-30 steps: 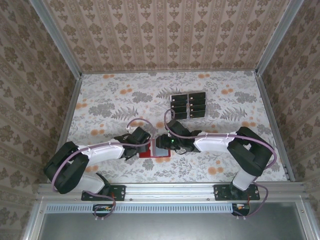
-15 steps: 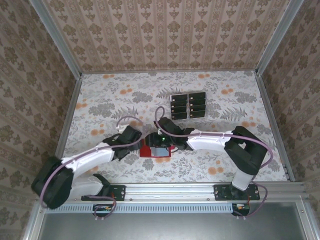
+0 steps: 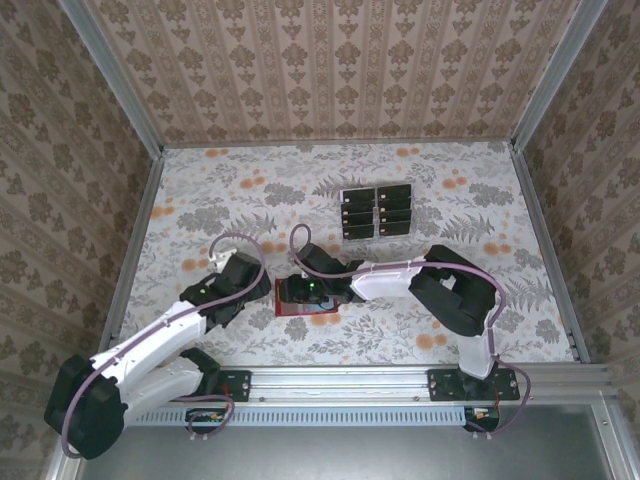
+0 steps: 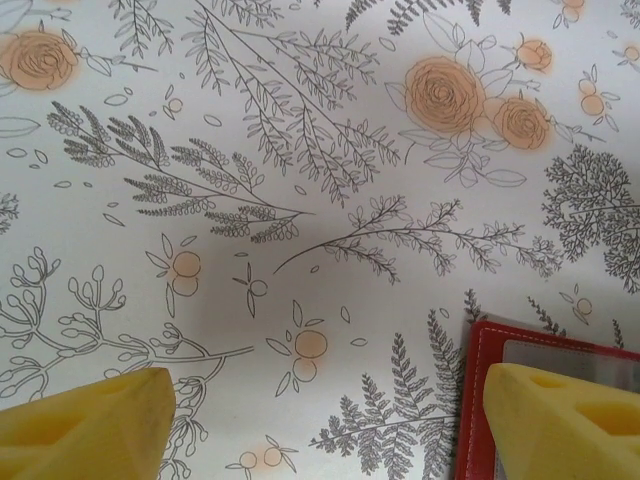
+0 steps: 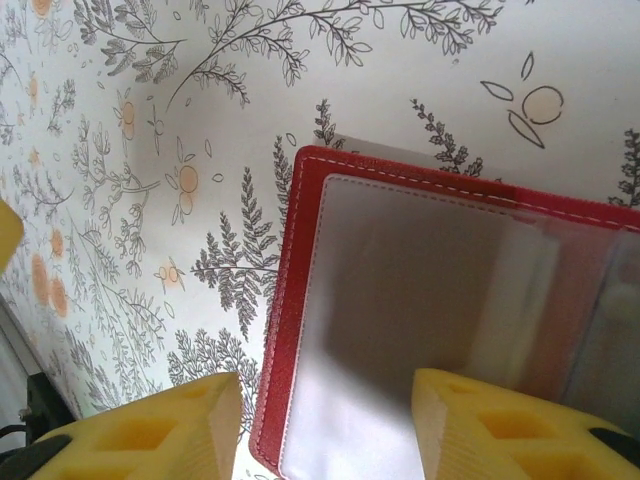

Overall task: Put the credit cards into the card holder
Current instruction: Flip over the card slot in the card holder, then press the card holder at the bottom-center of the table.

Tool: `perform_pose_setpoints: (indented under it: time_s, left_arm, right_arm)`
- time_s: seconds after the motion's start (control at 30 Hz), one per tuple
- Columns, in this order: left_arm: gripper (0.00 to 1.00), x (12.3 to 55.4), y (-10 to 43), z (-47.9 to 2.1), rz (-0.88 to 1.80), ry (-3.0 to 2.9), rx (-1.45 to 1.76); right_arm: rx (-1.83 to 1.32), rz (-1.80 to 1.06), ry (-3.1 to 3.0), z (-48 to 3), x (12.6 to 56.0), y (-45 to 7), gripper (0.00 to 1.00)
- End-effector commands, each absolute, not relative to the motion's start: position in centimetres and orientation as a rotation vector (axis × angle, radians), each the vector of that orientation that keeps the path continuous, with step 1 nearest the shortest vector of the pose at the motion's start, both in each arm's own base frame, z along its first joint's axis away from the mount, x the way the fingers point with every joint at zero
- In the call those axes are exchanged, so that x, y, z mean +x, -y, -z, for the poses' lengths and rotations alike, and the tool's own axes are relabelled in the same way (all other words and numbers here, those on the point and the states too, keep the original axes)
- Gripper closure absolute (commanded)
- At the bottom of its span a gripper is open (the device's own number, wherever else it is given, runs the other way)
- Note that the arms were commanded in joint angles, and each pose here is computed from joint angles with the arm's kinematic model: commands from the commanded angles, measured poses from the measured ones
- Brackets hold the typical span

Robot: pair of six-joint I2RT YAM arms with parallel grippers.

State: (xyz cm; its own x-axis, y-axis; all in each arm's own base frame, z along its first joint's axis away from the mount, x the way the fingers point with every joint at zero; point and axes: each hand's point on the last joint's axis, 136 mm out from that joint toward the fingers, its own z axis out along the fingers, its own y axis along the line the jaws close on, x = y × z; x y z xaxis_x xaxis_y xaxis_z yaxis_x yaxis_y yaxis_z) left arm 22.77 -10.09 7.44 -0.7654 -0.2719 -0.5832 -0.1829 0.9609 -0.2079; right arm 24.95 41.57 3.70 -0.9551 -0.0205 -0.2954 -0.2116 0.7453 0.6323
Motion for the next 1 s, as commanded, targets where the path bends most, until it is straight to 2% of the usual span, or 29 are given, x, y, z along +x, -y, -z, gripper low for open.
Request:
perform_pose_setpoints:
  time_s: [0.0, 0.2, 0.37, 0.73, 0.97]
  left_arm:
    - [0.17, 22.4, 10.5, -7.4, 0.231, -2.471, -0.28]
    - [0.16, 22.8, 12.4, -8.2, 0.351, -2.453, -0.218]
    - [0.16, 23.2, 13.9, -8.2, 0.422, -2.455, -0.197]
    - [0.16, 22.5, 16.5, -6.7, 0.431, -2.507, -0.051]
    - [0.16, 21.4, 17.1, -3.8, 0.334, -2.599, 0.049]
  right_arm:
    - [-0.21, -1.051, -2.658, -5.3, 24.4, -41.8, 0.45]
    - [-0.238, -1.053, -2.586, -8.5, 24.2, -40.5, 0.41]
    - [-0.227, -1.003, -2.573, -9.1, 23.9, -38.3, 0.41]
    - [-0.139, -0.86, -2.656, -4.6, 24.3, -34.3, 0.53]
    - [-0.087, -0.807, -2.691, -2.2, 24.3, -32.9, 0.57]
